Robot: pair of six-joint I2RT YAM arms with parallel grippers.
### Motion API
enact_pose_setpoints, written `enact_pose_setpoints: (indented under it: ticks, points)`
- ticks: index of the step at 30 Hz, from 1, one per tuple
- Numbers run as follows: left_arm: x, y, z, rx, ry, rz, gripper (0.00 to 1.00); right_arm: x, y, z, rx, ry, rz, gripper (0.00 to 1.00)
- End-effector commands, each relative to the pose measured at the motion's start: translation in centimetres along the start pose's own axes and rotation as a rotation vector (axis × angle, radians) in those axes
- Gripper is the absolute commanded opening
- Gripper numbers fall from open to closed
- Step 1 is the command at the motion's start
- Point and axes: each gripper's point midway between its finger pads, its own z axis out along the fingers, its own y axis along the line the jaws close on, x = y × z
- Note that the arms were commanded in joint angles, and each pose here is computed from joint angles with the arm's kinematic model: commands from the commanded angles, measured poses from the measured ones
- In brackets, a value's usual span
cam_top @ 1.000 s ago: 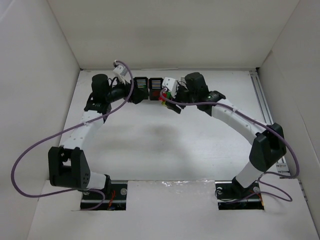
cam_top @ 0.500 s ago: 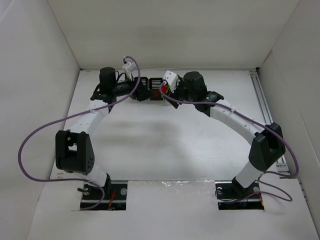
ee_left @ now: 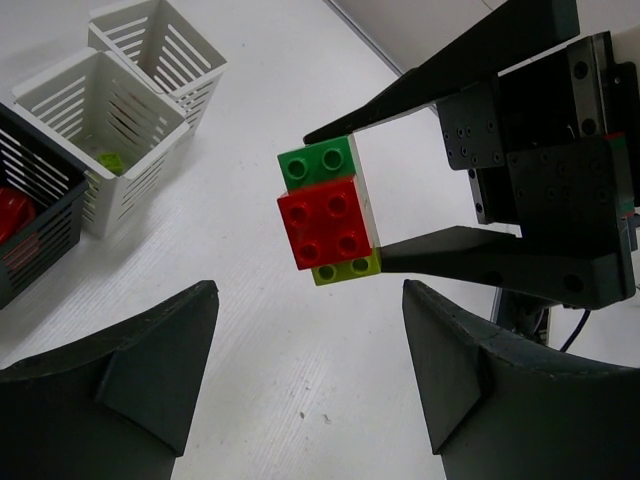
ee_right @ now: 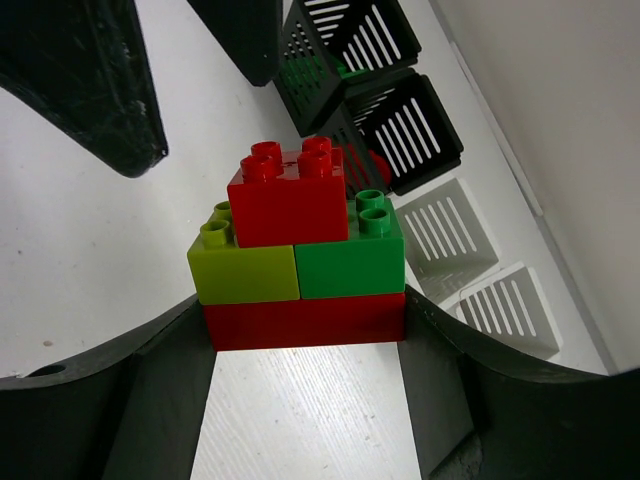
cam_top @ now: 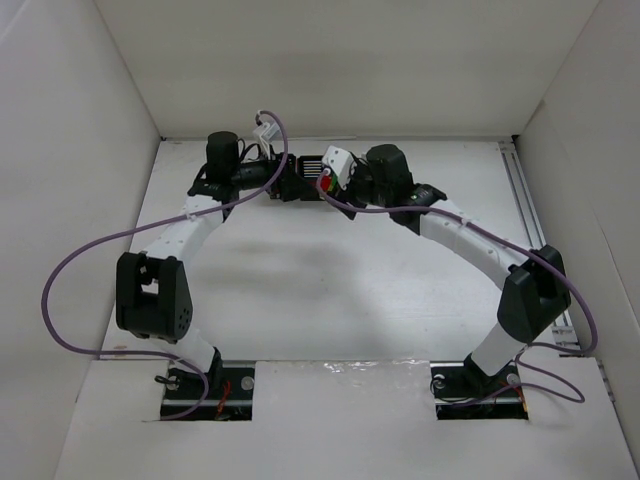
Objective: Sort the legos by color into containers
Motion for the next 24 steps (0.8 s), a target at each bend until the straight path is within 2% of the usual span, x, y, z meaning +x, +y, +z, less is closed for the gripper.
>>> enact_pose_setpoints:
  ticks: [1,4,16,24]
  points:
    - [-2.7,-2.0,-0.1,0.064,-0.048,0.074,0.71,-3.4,-0.1,-0.8,0.01,-0.106,-0.048,0.01]
    - [-2.4,-2.2,0.3,0.082,-0.039,0.075,0.74,-4.0,0.0,-0.9,0.008,-0.117,-0.075,0.01]
    - [-2.2,-2.5,1.2,0.115,-0.025,0.08,0.74,-4.8,0.1,-0.4,-0.002,-0.133,-0.099,0.01]
    - [-2.3,-1.7,1.7,0.105,-0.023,0.071,0.67,-5.0,0.5,-0.4,-0.009,-0.137,-0.113,0.01]
